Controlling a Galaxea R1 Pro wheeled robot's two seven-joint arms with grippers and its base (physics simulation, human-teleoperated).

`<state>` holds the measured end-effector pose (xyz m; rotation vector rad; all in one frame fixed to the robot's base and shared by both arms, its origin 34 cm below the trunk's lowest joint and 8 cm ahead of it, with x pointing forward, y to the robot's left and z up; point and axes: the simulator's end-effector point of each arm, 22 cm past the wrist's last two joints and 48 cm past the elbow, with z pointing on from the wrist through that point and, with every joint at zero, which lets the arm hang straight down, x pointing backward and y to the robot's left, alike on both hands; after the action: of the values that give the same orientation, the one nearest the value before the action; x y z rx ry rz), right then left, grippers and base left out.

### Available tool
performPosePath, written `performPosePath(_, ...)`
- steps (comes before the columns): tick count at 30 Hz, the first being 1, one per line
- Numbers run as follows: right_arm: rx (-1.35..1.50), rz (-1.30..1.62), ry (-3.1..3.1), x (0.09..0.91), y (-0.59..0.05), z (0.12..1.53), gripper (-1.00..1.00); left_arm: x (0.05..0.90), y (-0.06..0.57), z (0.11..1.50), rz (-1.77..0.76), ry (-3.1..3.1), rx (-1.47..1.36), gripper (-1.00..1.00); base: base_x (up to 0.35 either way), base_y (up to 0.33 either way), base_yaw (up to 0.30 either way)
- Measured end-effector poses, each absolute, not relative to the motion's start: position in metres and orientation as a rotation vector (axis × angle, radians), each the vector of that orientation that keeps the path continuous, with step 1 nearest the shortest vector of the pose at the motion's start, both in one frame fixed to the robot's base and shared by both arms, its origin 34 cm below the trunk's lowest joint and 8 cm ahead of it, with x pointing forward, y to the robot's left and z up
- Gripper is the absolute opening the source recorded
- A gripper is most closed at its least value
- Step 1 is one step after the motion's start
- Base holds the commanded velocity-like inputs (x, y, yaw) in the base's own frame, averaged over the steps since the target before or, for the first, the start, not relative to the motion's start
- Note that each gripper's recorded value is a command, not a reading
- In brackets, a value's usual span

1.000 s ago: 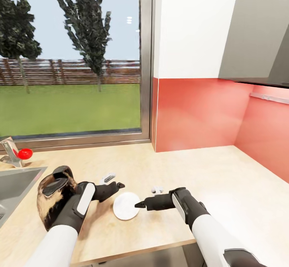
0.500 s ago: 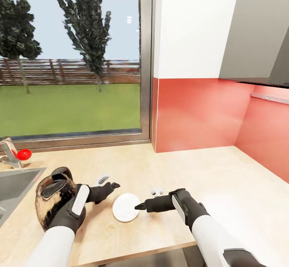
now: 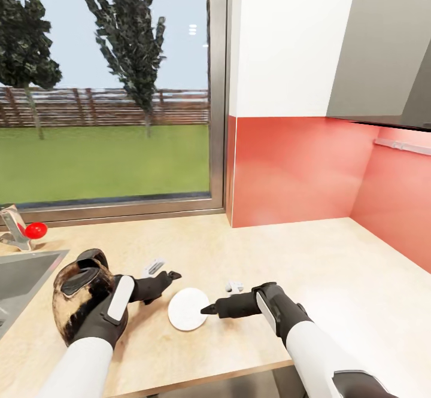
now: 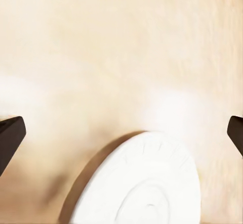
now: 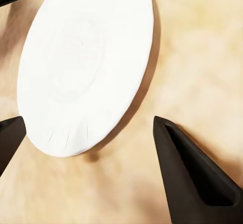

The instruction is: Set up a coffee station on the kitchen countertop: keep the coffee maker on the countertop, move the bottle of coffee from the kitchen shelf to the counter next to the coffee maker, place a paper coffee filter on top of the coffee maker, put the saucer next to the coffee maker with the coffee cup on the saucer, and place the electric kettle next to the coffee maker.

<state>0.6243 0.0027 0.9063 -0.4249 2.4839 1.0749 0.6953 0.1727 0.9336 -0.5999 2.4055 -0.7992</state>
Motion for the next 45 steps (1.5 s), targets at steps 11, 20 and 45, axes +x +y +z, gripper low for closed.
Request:
performPosePath(11,-0.427,1.073,2.486,0.624,0.002,0.906,1.00,0.693,0.165,0.933,-0.825,2.405,-0.603,1.00,0.000,0.000,0.000)
performPosePath(20,-0.426,1.073,2.486,0.624,0.002,0.906,1.00,0.691,0.155,0.932,-0.845,2.411,-0.600,1.00,0.000,0.000,0.000)
performPosePath(45,-0.410,1.097,2.511,0.615,0.004,0.898,1.00,0.679,0.127,0.931,-0.985,2.389,-0.648,1.00,0.000,0.000,0.000)
